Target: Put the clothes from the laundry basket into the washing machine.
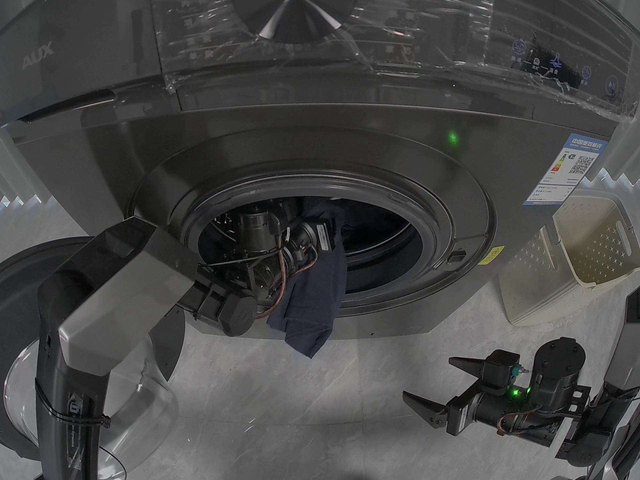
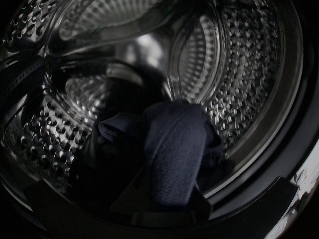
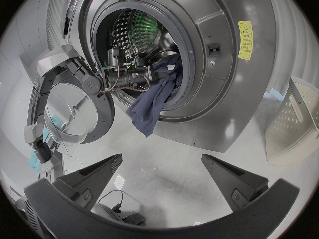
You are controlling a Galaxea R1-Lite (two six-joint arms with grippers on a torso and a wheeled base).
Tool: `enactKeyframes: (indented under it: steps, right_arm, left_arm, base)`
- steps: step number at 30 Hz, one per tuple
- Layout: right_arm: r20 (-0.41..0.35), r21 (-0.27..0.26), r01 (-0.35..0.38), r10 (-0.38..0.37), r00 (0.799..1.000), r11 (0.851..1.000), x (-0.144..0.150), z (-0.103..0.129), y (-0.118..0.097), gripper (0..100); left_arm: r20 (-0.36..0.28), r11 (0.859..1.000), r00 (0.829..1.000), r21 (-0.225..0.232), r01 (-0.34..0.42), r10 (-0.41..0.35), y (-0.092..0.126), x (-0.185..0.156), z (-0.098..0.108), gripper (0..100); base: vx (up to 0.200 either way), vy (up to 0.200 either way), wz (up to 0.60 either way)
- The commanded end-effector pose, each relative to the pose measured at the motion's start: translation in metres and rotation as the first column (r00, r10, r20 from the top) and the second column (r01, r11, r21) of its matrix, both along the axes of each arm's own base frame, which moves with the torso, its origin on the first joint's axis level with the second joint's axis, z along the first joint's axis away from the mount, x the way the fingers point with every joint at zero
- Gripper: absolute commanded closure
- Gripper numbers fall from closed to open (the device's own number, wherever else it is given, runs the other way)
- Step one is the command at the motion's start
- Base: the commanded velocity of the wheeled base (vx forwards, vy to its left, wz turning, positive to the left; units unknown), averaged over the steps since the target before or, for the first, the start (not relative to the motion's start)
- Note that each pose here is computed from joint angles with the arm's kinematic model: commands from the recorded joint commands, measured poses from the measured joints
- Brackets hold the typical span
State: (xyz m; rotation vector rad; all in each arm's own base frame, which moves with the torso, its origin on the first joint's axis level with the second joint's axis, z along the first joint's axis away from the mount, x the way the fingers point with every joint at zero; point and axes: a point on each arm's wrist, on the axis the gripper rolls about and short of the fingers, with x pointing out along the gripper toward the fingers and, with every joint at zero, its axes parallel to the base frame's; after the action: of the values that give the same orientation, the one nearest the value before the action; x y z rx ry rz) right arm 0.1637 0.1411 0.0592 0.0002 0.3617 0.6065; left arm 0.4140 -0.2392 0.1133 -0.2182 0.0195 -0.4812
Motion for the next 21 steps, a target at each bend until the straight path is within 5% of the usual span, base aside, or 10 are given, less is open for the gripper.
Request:
enactKeyframes:
  steps: [1,3,8,9,15,17,21]
  right_arm:
    - [0.002,0.002,-0.001,0.001,1.000,1.000,0.001,0.000,0.001,0]
    - [0.007,0.007,0.002,-0.002,1.000,1.000,0.002,0.001,0.001,0]
    - [0.006,0.006,0.001,-0.001,1.000,1.000,0.002,0.001,0.001,0]
    - [0.006,0.006,0.001,-0.001,1.000,1.000,0.002,0.001,0.001,0]
    - [0.008,0.009,-0.001,0.001,1.000,1.000,0.003,0.001,0.001,0]
    - [0.004,0.006,-0.005,0.005,1.000,1.000,0.001,0.001,0.002,0]
    - [0.002,0.009,-0.004,0.004,1.000,1.000,0.001,0.001,0.002,0]
  left_arm:
    - [0.063,0.996,0.997,-0.079,-0.031,0.036,-0.002,0.014,0.014,100]
    - [0.083,0.991,0.994,-0.125,-0.054,0.064,0.001,0.020,0.024,100]
    - [0.055,0.991,0.996,-0.121,-0.057,0.064,0.003,0.016,0.020,100]
    - [0.042,0.992,0.997,-0.112,-0.055,0.061,0.003,0.014,0.018,0]
    - [-0.012,0.995,0.999,-0.088,-0.039,0.038,0.008,-0.004,0.024,0]
    - [-0.104,0.999,0.994,-0.013,-0.031,0.030,0.011,-0.017,0.014,0]
    - [-0.194,0.999,0.981,0.041,0.030,-0.022,0.014,-0.026,-0.004,0]
  base:
    - [0.000,0.000,0.00]
    - [0.000,0.000,0.00]
    - [0.000,0.000,0.00]
    - [0.000,0.000,0.00]
    - [0.000,0.000,0.00]
    - [0.000,0.000,0.00]
    - [0.000,0.000,0.00]
